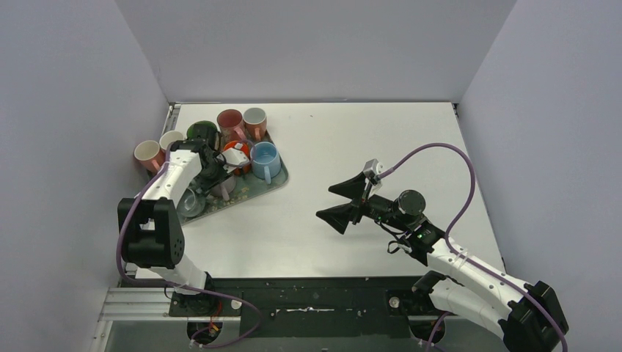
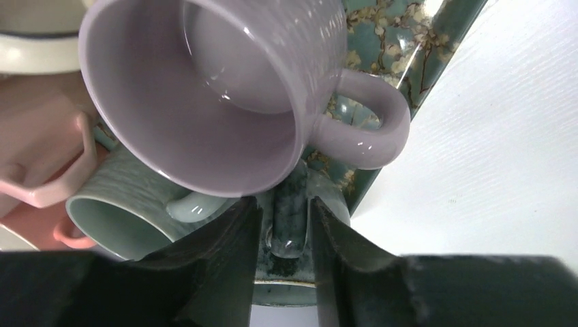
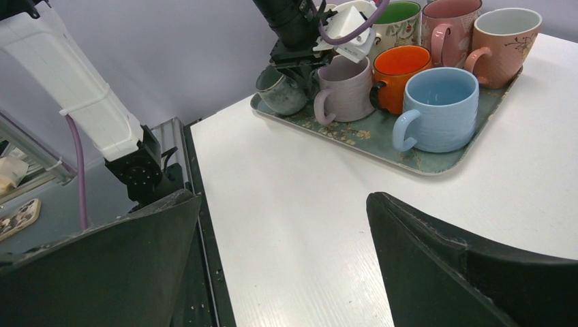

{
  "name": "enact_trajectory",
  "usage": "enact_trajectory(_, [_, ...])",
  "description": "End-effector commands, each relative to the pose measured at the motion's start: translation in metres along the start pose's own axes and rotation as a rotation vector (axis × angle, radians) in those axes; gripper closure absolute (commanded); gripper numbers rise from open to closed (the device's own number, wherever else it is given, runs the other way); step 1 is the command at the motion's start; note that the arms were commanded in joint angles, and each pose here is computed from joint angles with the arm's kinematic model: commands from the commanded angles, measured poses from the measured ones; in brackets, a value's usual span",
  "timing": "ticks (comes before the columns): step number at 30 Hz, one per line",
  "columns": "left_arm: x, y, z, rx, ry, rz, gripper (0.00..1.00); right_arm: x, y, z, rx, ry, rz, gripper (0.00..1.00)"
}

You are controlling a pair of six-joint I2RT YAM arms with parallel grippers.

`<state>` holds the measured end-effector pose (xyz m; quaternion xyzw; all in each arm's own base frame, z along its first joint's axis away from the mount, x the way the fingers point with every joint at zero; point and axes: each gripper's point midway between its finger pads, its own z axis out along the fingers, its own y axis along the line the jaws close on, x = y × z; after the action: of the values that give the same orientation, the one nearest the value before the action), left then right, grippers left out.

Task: Turn the mug right side up
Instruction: Place the cup on the tray.

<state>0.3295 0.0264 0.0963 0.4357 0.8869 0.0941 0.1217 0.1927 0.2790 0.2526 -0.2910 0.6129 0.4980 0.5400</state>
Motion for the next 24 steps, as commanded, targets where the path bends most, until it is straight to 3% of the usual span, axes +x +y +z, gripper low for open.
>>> enact_trajectory(1, [-0.024, 0.012, -0.008, -0.034, -0.071, 0.005, 0.58, -0.023, 0.005, 0.002, -0.009, -0.064, -0.066, 0.00])
enact_trajectory(3, [-0.027, 0.013, -0.011, -0.039, -0.082, -0.002, 0.53, -0.023, 0.004, 0.001, 0.002, -0.064, -0.072, 0.00])
enact_trajectory(11, [-0.034, 0.017, -0.031, -0.081, -0.144, -0.055, 0.53, -0.018, 0.002, 0.003, 0.001, -0.051, -0.060, 0.00])
enact_trajectory(15, [-0.045, 0.024, -0.054, -0.133, -0.241, -0.104, 0.52, -0.017, 0.000, 0.004, 0.012, -0.044, -0.052, 0.00])
enact_trajectory(16, [-0.051, 0.024, -0.060, -0.138, -0.288, -0.130, 0.21, -0.016, -0.001, 0.005, 0.015, -0.038, -0.048, 0.00])
enact_trajectory(17, [-0.057, 0.023, -0.067, -0.137, -0.339, -0.145, 0.05, -0.015, -0.002, 0.005, 0.017, -0.032, -0.043, 0.00])
enact_trajectory(24, [-0.113, 0.008, -0.149, -0.138, -0.832, -0.258, 0.03, -0.014, -0.012, 0.011, 0.084, 0.029, 0.031, 0.00])
